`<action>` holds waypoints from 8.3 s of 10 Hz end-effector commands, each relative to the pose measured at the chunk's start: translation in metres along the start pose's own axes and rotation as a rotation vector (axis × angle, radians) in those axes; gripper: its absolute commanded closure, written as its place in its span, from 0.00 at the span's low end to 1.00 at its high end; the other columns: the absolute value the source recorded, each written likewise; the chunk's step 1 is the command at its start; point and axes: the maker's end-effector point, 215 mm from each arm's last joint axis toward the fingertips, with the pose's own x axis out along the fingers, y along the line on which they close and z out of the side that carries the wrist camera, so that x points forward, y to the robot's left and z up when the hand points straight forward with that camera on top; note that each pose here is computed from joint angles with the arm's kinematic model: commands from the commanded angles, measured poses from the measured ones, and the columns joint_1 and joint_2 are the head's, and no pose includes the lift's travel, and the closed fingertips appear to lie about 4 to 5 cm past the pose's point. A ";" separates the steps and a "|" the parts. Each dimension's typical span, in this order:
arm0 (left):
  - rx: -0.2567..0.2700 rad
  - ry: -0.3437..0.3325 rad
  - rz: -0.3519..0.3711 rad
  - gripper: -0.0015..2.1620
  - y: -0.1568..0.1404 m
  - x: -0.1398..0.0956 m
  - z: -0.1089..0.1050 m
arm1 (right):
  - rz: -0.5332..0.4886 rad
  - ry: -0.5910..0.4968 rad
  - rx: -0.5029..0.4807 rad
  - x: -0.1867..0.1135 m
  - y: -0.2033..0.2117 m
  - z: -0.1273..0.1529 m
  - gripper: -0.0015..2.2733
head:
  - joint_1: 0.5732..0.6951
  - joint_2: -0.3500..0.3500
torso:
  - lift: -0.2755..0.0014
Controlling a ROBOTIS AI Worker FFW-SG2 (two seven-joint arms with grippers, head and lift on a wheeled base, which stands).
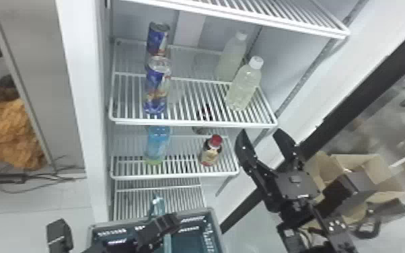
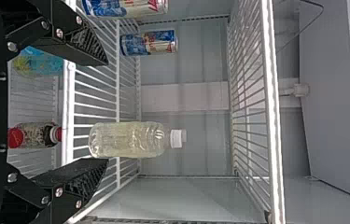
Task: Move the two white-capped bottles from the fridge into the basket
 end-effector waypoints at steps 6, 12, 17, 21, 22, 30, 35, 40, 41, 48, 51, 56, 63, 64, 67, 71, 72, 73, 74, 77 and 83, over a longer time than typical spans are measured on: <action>-0.001 -0.010 -0.004 0.54 -0.001 -0.001 0.003 | -0.028 -0.005 -0.004 0.000 -0.007 0.002 0.15 | 1.00 0.00 | 0.99; -0.007 -0.023 -0.004 0.54 0.001 -0.004 0.004 | -0.059 -0.020 -0.038 0.032 -0.028 -0.012 0.15 | 1.00 0.00 | 0.99; -0.006 -0.011 -0.010 0.54 -0.002 0.001 0.002 | -0.054 -0.019 -0.055 0.070 -0.035 -0.029 0.14 | 1.00 0.00 | 0.99; -0.005 -0.005 -0.013 0.54 -0.003 0.003 0.001 | -0.051 -0.024 -0.056 0.095 -0.040 -0.033 0.13 | 1.00 0.00 | 0.99; -0.007 -0.005 -0.014 0.54 -0.004 0.003 0.001 | -0.054 -0.022 -0.055 0.101 -0.042 -0.036 0.13 | 1.00 0.00 | 0.99; -0.008 0.000 -0.014 0.54 -0.004 0.004 0.000 | -0.050 -0.077 -0.076 0.159 -0.047 -0.028 0.04 | 1.00 0.00 | 0.99; -0.004 0.001 -0.019 0.54 -0.007 0.007 0.001 | -0.040 -0.090 -0.075 0.192 -0.045 -0.023 0.05 | 1.00 0.00 | 0.99; -0.004 -0.002 -0.021 0.54 -0.007 0.007 0.002 | -0.047 -0.097 -0.073 0.193 -0.045 -0.021 0.40 | 1.00 0.00 | 0.99; -0.004 -0.002 -0.021 0.54 -0.007 0.007 0.002 | -0.051 -0.105 -0.072 0.192 -0.045 -0.018 0.40 | 1.00 0.00 | 0.99; -0.003 0.000 -0.021 0.54 -0.008 0.008 0.001 | 0.027 -0.175 0.032 0.148 -0.006 0.022 0.40 | 1.00 0.00 | 0.99; -0.001 0.001 -0.022 0.54 -0.009 0.008 0.002 | 0.069 -0.165 0.076 0.109 0.019 0.034 0.40 | 1.00 0.00 | 0.99; 0.000 0.004 -0.019 0.54 -0.008 0.008 0.001 | 0.109 -0.072 0.153 0.048 0.041 0.033 0.40 | 1.00 0.00 | 0.99; 0.006 -0.001 -0.015 0.54 -0.007 0.006 0.004 | 0.149 0.165 0.161 -0.034 0.059 0.026 0.40 | 1.00 0.00 | 0.99; 0.004 -0.002 -0.013 0.54 -0.006 0.006 0.004 | 0.161 0.213 0.164 -0.043 0.064 0.019 0.40 | 1.00 0.00 | 0.99; 0.007 -0.002 -0.010 0.54 -0.005 0.005 0.004 | 0.203 0.422 0.130 -0.072 0.067 -0.025 0.40 | 1.00 0.00 | 0.99; 0.008 0.000 -0.006 0.54 -0.004 0.005 0.004 | 0.236 0.644 0.123 -0.098 0.067 -0.081 0.40 | 1.00 0.00 | 0.99; 0.009 0.004 -0.003 0.54 -0.004 0.005 0.003 | 0.240 0.659 0.124 -0.098 0.068 -0.087 0.40 | 1.00 0.00 | 0.99; 0.008 0.003 -0.004 0.54 -0.004 0.005 0.003 | 0.251 0.701 0.134 -0.102 0.072 -0.100 0.40 | 1.00 0.00 | 0.99; 0.008 0.003 -0.004 0.54 -0.004 0.005 0.003 | 0.275 0.743 0.137 -0.107 0.078 -0.110 0.40 | 1.00 0.00 | 0.99; 0.004 0.001 -0.003 0.54 -0.002 0.004 0.004 | 0.275 0.901 0.146 -0.127 0.073 -0.146 0.40 | 1.00 0.00 | 0.99; 0.003 0.001 -0.003 0.54 -0.002 0.004 0.004 | 0.320 0.934 0.187 -0.117 0.088 -0.172 0.40 | 1.00 0.00 | 0.99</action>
